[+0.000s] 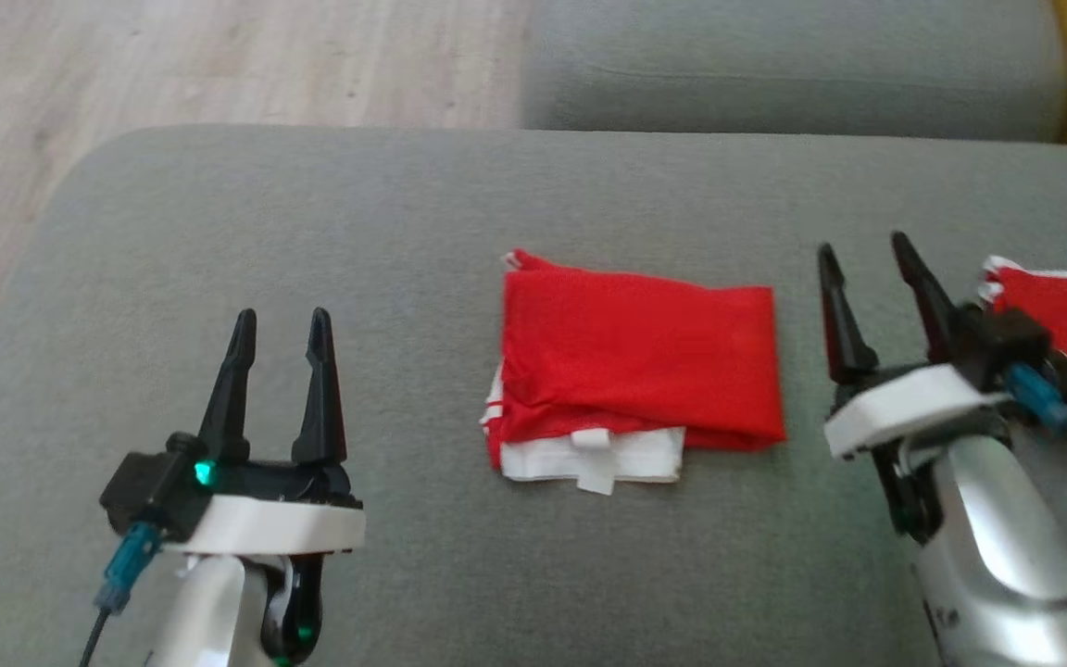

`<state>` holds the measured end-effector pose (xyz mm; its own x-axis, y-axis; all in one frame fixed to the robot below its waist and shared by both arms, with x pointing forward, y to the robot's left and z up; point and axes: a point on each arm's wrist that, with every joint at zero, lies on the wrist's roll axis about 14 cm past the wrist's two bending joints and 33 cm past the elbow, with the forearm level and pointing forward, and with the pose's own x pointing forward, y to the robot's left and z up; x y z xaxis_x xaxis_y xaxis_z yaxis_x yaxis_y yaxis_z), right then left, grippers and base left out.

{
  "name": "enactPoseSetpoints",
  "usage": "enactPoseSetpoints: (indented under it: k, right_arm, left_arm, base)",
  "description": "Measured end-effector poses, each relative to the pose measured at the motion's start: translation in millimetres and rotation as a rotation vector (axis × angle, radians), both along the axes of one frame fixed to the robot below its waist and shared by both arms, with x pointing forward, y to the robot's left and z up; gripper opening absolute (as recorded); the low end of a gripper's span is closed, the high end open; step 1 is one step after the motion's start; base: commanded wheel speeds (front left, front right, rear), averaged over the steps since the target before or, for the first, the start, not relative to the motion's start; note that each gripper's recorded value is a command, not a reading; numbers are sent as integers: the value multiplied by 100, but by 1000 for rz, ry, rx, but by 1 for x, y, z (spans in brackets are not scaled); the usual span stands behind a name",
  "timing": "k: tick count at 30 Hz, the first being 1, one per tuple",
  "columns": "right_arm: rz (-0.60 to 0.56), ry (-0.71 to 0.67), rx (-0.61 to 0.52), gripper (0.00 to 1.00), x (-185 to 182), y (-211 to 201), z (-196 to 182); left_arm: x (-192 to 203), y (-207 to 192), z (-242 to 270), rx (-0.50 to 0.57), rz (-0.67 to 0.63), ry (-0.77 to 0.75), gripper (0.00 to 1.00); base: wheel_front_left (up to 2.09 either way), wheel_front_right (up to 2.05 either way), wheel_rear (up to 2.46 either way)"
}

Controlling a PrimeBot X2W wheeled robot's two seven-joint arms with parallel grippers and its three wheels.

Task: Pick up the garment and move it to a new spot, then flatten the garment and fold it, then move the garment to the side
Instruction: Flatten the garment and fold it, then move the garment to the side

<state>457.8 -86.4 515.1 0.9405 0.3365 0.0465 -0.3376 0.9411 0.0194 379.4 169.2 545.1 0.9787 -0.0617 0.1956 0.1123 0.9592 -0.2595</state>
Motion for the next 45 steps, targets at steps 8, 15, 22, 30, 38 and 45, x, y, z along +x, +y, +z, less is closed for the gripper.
enactPoseSetpoints:
  k: [8, 15, 22, 30, 38, 45]
  right_arm:
    - [-130, -22, -10, 100, -26, -44, -3]
    - [-173, 15, 8, 100, -47, -56, -19]
    - [-166, 13, 28, 100, -45, -52, -17]
    - [-128, 48, 6, 100, -35, -38, -30]
    - [-11, 217, -26, 100, -6, 6, -66]
    - [16, 476, -48, 100, -2, 21, -123]
  left_arm:
    - [11, -17, -6, 28, -49, 13, 100]
    - [3, -18, -31, 25, -52, 86, 100]
    - [1, -18, -36, 19, -51, 99, 100]
    - [4, -18, -37, 13, -51, 105, 100]
    - [5, -13, -45, 5, -38, 131, 100]
    - [9, 0, -44, 3, -3, 131, 100]
  base:
    - [0, 0, 0]
    - [0, 0, 0]
    - [0, 0, 0]
    - [0, 0, 0]
    - [0, 0, 0]
    - [0, 0, 0]
